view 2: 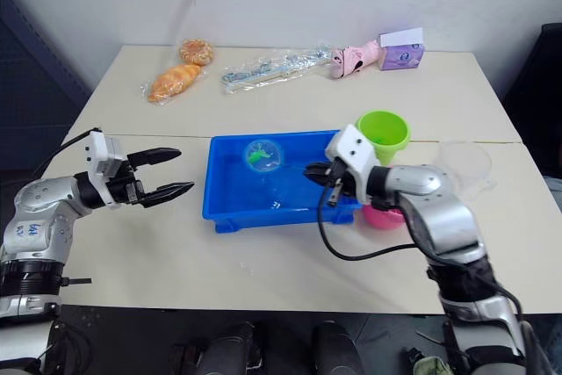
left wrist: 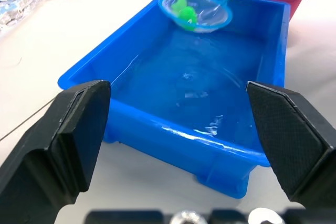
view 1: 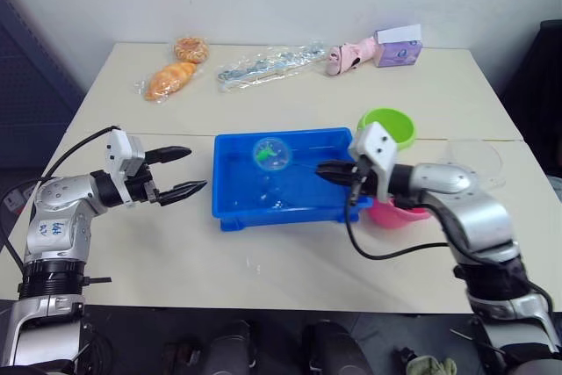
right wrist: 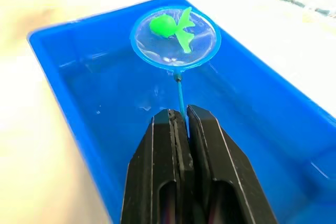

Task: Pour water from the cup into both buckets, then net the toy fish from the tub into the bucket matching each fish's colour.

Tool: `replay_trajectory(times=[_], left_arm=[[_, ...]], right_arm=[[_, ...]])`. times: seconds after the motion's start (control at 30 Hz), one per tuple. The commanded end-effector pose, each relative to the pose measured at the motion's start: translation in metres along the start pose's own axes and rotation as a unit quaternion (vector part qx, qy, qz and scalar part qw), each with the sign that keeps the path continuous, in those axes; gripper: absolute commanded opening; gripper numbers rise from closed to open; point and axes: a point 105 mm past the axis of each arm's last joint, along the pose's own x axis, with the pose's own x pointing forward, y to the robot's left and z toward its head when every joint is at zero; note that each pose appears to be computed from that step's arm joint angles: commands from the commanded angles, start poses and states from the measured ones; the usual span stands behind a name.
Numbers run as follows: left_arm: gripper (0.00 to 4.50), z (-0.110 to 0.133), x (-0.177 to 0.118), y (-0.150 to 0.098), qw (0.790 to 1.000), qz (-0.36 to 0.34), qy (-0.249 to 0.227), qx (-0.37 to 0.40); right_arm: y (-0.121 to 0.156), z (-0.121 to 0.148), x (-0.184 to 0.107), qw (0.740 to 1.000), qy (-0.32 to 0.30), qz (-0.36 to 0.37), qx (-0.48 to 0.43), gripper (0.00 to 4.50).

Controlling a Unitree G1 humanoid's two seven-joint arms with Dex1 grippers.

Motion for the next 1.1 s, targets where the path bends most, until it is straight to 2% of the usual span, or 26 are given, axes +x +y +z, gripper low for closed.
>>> replay_trajectory(times=[0.03, 0.23, 0.4, 0.5, 0.6, 0.73, 0.93, 1.0, 1.1], left_arm=[[4.43, 0.021, 0.015, -0.009, 0.999, -0.032, -0.03, 0.028], [4.43, 0.035, 0.036, -0.02, 0.996, -0.061, -0.066, 0.024], [4.43, 0.044, 0.052, -0.028, 0.992, -0.082, -0.089, 0.018], [4.43, 0.052, 0.069, -0.038, 0.988, -0.105, -0.114, 0.01], [4.43, 0.054, 0.077, -0.044, 0.985, -0.116, -0.124, 0.003], [4.43, 0.052, 0.084, -0.048, 0.984, -0.125, -0.127, 0.0], [4.43, 0.053, 0.086, -0.05, 0.983, -0.128, -0.13, -0.001], [4.43, 0.052, 0.086, -0.05, 0.983, -0.128, -0.131, -0.001], [4.43, 0.052, 0.087, -0.051, 0.983, -0.129, -0.132, -0.001]], right_arm=[[-0.008, 0.023, -0.043, 0.999, -0.03, -0.032, -0.012, 0.0], [-0.037, 0.024, -0.098, 0.991, -0.014, -0.13, -0.015, 0.0], [-0.063, 0.022, -0.128, 0.979, 0.009, -0.2, -0.031, 0.0], [-0.094, 0.009, -0.149, 0.956, 0.061, -0.273, -0.083, 0.0], [-0.108, -0.002, -0.153, 0.94, 0.101, -0.294, -0.143, 0.0], [-0.123, -0.022, -0.155, 0.902, 0.168, -0.314, -0.245, 0.0], [-0.132, -0.03, -0.15, 0.841, 0.212, -0.307, -0.392, 0.0], [-0.133, -0.028, -0.147, 0.803, 0.229, -0.292, -0.466, 0.0], [-0.128, -0.03, -0.14, 0.763, 0.243, -0.251, -0.544, 0.0]])
